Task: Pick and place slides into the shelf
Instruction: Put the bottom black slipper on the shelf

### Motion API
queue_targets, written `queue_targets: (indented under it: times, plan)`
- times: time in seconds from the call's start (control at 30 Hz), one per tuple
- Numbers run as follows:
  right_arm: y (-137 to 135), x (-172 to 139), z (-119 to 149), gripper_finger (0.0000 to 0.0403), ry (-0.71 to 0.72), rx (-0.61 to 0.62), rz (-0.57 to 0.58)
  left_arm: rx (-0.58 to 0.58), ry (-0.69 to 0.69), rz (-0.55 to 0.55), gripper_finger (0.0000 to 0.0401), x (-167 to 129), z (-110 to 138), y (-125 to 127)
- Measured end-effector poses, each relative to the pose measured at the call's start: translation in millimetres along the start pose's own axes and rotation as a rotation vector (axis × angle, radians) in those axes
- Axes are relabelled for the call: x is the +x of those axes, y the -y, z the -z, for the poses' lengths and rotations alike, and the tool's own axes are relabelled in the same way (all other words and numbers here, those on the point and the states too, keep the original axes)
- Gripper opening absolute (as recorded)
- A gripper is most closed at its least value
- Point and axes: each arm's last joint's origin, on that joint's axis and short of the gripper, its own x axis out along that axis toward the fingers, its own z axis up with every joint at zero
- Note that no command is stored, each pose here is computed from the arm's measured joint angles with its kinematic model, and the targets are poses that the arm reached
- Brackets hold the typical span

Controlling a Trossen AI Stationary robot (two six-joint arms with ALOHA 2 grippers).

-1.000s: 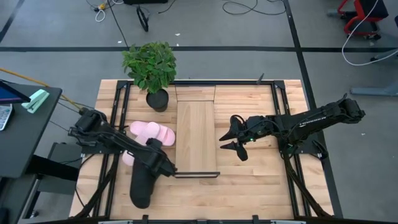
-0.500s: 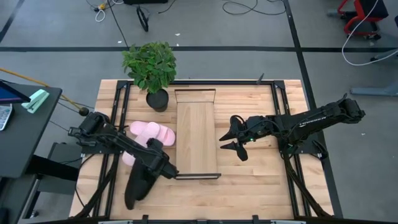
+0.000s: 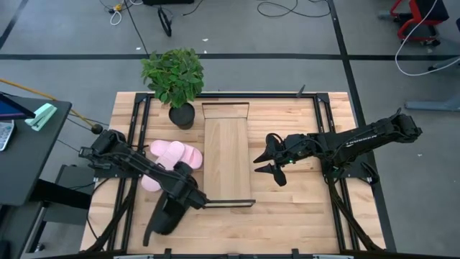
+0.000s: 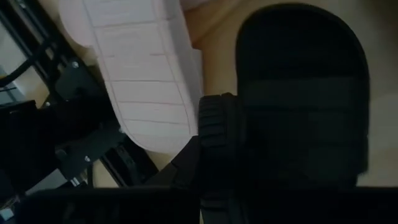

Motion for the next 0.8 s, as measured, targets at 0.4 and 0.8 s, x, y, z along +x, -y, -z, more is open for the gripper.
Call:
queue_targets:
  times: [0.4,0.8]
  plan:
    - [0.5,0.1,2.2,0.0172,-0.020,0.008,0.005,0.009,-0.036,0.063,0.0080,-13.6,12.6,-6.5]
    - [5.6,1.9,16.9,0.0172,-0.058,0.021,0.036,-0.174,0.196,0.420,0.0080,-89.4,88.0,-25.2]
